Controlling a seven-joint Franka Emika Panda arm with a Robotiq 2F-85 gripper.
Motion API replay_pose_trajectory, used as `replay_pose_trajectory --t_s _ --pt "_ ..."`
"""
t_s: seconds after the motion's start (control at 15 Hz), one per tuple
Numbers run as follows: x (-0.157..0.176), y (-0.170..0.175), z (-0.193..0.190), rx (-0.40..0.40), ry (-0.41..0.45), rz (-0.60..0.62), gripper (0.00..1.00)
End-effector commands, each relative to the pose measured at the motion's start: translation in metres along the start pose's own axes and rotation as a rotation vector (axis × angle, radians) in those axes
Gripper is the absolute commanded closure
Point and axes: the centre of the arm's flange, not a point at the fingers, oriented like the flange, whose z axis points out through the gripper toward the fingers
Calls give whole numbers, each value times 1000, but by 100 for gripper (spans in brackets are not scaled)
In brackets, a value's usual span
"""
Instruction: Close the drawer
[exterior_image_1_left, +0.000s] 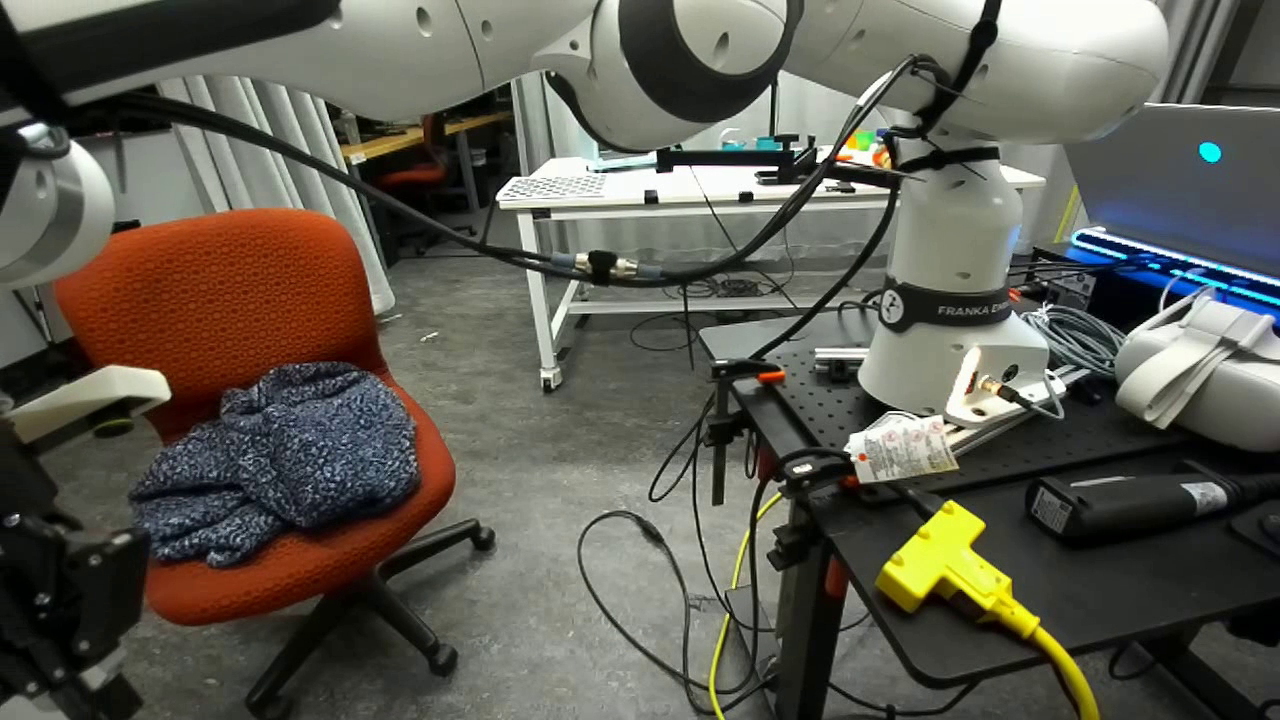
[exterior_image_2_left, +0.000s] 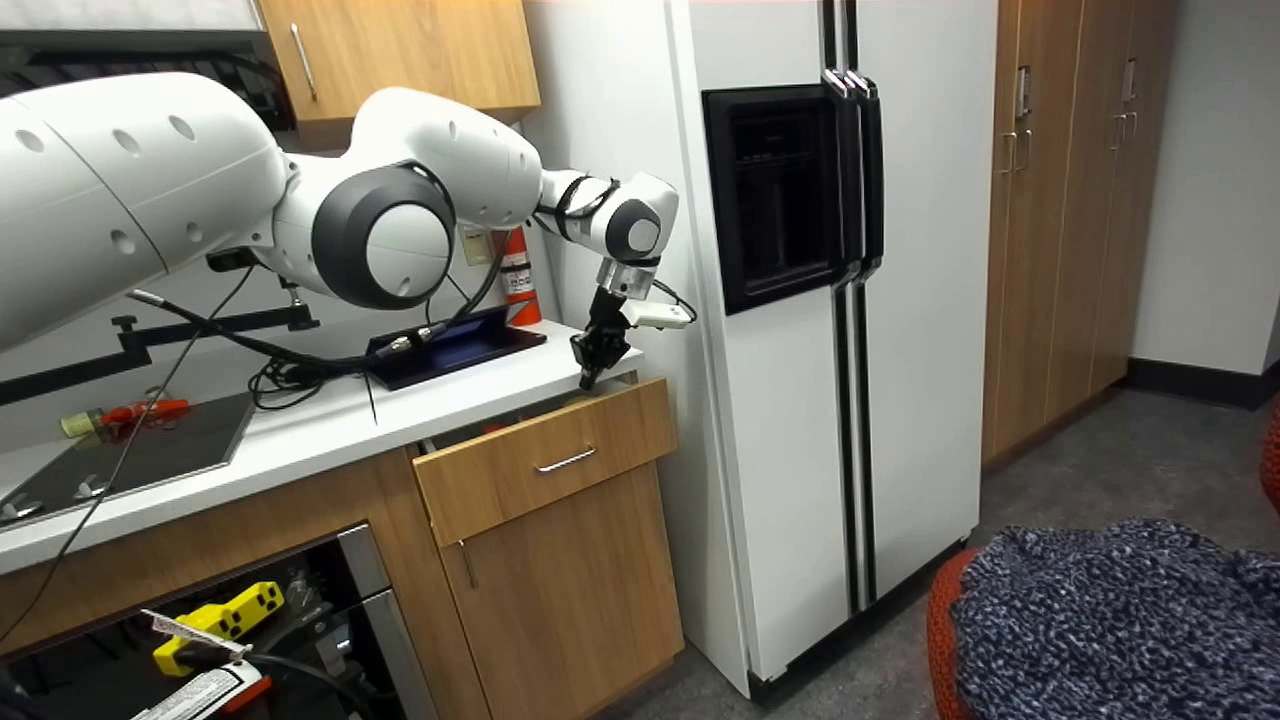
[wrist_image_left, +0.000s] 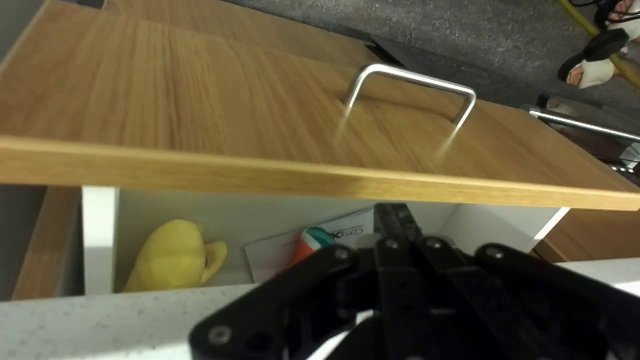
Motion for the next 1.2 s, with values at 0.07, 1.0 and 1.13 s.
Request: replay_pose_trajectory --t_s 0.07,1.0,1.13 --pt "-32 3 -18 -31 -40 73 100" --pt "-27 2 3 2 -26 49 100" --pt "-29 2 10 13 -27 53 100"
